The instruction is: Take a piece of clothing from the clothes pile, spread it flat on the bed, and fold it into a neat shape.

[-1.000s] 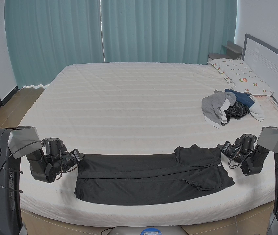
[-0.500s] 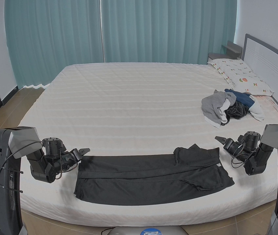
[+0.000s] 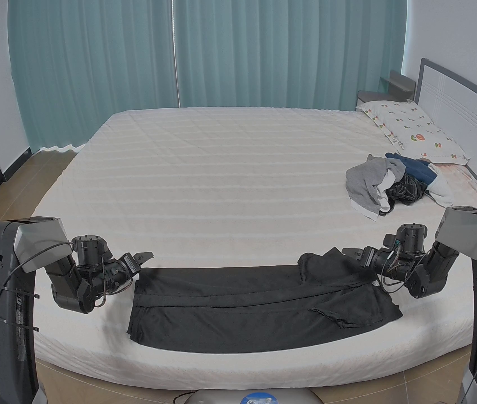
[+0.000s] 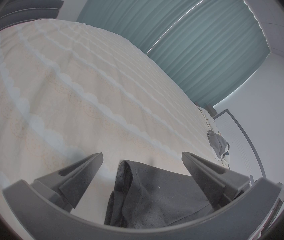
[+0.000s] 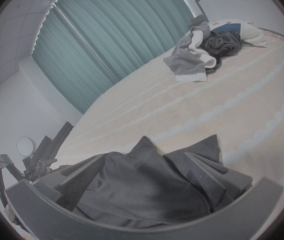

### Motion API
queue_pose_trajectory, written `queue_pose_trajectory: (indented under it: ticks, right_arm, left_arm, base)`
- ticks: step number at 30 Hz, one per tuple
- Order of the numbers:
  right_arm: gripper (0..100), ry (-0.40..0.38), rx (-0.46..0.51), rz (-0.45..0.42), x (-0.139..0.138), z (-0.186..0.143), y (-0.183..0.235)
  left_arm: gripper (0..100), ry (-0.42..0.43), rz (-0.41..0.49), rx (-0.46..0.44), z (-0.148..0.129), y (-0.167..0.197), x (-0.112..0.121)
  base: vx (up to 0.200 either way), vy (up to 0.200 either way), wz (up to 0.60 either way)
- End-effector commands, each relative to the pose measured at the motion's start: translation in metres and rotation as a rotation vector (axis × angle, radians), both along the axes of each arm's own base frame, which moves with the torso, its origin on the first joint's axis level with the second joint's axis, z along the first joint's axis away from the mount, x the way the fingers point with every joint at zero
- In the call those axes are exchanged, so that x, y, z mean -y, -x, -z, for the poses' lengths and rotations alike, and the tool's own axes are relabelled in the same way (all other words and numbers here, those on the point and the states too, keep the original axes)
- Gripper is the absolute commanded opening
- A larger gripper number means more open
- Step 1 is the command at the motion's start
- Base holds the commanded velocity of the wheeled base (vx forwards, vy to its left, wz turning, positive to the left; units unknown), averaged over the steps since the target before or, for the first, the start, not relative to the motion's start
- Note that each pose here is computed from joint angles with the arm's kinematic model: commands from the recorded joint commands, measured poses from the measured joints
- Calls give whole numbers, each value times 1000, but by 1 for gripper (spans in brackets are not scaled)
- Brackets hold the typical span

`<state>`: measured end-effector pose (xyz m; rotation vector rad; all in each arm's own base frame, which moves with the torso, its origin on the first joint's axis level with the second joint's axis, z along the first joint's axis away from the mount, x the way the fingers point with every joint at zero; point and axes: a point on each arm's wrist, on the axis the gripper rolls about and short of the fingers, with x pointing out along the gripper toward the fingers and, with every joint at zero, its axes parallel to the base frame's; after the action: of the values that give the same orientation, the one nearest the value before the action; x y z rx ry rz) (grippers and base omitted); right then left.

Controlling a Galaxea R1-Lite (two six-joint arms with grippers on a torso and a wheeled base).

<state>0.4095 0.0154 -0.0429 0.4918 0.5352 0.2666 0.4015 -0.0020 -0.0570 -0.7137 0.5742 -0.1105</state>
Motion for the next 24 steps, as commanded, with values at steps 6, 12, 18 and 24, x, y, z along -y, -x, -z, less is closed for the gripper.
queue_pose_trajectory:
  ticks: [6,12,18,24]
  right_arm:
    - [100,8,0,-11,-3,8,-11]
    - [100,10,-21,-13,-4,15,-12]
    - [0,10,-24,-19,-7,16,-12]
    - [0,10,-27,-9,-2,15,-10]
  left_arm:
    - [100,-1,3,-1,0,1,0]
    - [100,-1,1,45,-2,0,0]
    - [100,0,2,45,-2,0,0]
    - [100,0,2,46,-2,0,0]
  base:
    - [0,0,0]
    - [0,0,0]
    - [0,0,0]
    - [0,0,0]
